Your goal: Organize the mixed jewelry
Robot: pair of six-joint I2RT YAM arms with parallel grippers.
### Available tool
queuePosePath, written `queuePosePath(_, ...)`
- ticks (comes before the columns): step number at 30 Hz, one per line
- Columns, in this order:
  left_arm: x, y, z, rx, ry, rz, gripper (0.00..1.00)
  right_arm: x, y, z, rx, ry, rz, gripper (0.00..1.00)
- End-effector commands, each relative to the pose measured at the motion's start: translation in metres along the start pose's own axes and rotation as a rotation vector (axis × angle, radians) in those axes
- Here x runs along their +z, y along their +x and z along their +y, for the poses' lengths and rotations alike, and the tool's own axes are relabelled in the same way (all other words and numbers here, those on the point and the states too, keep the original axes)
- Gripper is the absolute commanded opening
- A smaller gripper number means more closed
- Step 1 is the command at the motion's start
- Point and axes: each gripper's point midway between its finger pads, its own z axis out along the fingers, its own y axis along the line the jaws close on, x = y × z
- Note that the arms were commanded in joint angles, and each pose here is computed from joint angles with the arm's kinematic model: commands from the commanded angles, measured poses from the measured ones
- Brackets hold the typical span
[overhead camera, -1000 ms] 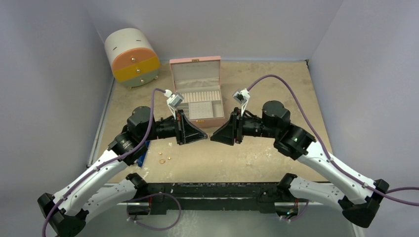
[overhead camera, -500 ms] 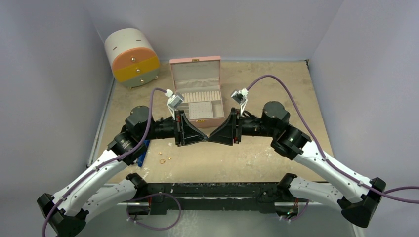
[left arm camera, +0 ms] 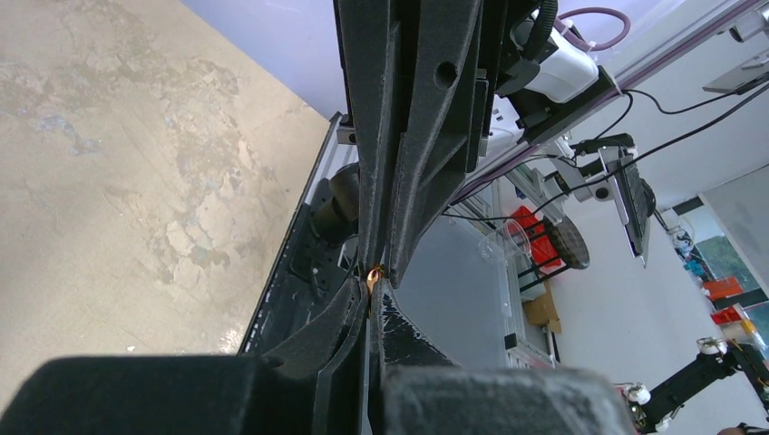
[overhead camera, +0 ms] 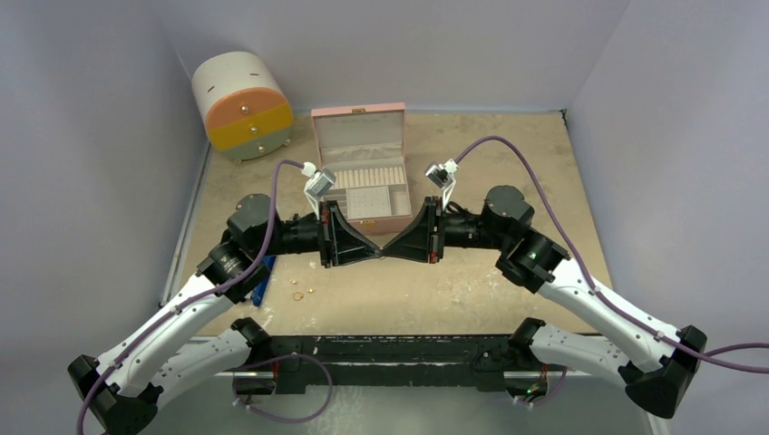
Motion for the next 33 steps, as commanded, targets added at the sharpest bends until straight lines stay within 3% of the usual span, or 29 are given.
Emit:
queuePosePath(1, -0.003, -0.02, -0.026, 0.073, 0.073, -0.047, 0.0, -0.003, -0.007, 0.012, -0.033, -0.054, -0.027, 0.06)
queuePosePath(3, -0.002, -0.02, -0.026, 0.073, 0.071, -0.048, 0.0, -0.003, -0.008, 0.013, -0.034, -0.056, -0.032, 0.0)
queuePosePath(12, -0.002, -0.022, -0.024, 0.072, 0.056, -0.05, 0.0, -0.004, -0.009, 0.01, -0.03, -0.044, -0.043, 0.0)
queuePosePath(14, -0.002, -0.022, -0.021, 0.063, 0.031, -0.045, 0.1, -0.004, -0.009, 0.007, -0.039, -0.022, -0.045, 0.0)
queuePosePath(16, -0.003, -0.022, -0.017, 0.064, 0.001, -0.035, 0.31, -0.005, -0.011, 0.002, -0.047, 0.013, -0.052, 0.0)
queuePosePath(18, -0.005, -0.023, -0.012, 0.077, -0.05, -0.03, 0.39, -0.006, -0.015, -0.005, -0.059, 0.064, -0.062, 0.0)
queuePosePath(23, -0.019, -0.025, 0.013, 0.127, -0.242, -0.019, 0.48, -0.007, -0.021, -0.028, -0.081, 0.212, -0.048, 0.0)
queuePosePath(33, -0.079, -0.044, 0.061, 0.235, -0.694, -0.105, 0.53, -0.003, -0.05, -0.113, -0.182, 0.636, 0.001, 0.0)
